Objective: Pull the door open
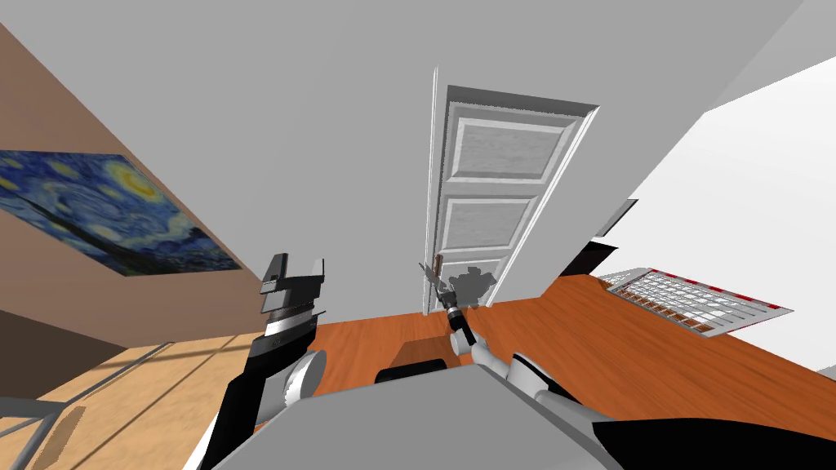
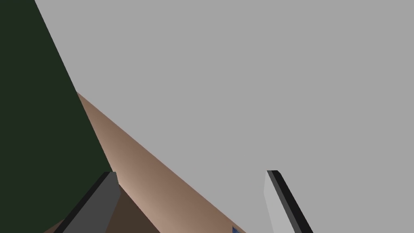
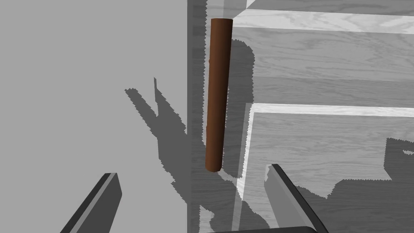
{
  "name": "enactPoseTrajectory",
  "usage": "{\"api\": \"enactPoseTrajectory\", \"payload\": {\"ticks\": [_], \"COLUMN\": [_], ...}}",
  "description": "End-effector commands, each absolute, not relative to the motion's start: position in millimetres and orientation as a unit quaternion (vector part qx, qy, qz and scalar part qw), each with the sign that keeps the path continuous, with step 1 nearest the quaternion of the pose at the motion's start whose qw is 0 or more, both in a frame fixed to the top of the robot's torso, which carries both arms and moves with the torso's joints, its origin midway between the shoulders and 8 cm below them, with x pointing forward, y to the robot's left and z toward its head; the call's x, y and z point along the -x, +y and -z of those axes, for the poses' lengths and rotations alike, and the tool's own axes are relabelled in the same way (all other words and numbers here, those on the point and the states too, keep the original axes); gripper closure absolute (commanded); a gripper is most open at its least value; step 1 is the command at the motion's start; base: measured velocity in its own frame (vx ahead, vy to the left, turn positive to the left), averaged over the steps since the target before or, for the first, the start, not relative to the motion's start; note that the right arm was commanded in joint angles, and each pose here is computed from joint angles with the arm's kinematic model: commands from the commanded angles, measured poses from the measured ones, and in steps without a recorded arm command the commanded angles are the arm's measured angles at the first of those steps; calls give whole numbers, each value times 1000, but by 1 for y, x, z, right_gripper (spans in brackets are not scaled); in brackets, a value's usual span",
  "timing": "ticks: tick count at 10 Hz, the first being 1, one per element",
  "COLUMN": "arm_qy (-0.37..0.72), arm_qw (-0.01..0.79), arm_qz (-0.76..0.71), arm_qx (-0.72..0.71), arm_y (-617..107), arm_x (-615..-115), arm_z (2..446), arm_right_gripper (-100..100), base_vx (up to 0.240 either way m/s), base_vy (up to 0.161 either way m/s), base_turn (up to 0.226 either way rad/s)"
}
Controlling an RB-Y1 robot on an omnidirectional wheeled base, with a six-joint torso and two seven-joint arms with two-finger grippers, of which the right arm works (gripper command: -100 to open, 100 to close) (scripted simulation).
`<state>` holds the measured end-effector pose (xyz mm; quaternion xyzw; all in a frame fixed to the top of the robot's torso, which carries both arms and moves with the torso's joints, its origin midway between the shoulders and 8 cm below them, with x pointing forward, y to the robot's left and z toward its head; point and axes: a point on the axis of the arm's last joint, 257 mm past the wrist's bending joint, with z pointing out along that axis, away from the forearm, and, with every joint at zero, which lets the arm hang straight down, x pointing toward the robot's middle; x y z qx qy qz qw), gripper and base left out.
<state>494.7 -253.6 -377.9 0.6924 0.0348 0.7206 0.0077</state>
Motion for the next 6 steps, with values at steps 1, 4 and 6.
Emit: {"api": "enactPoseTrajectory", "payload": {"ticks": [1, 4, 6], "arm_qy": [27, 9, 3], "arm_qw": [5, 3, 3], "arm_qz": [-718, -711, -709], "arm_qx": [-696, -703, -706], "arm_y": [-261, -278, -284], "arm_x": [-495, -495, -496], "arm_z": [381, 388, 390], "arm_right_gripper": [-100, -100, -100], "base_vx": [86, 95, 102], "base_vy": [3, 9, 9], "base_turn": [-1, 1, -1]}}
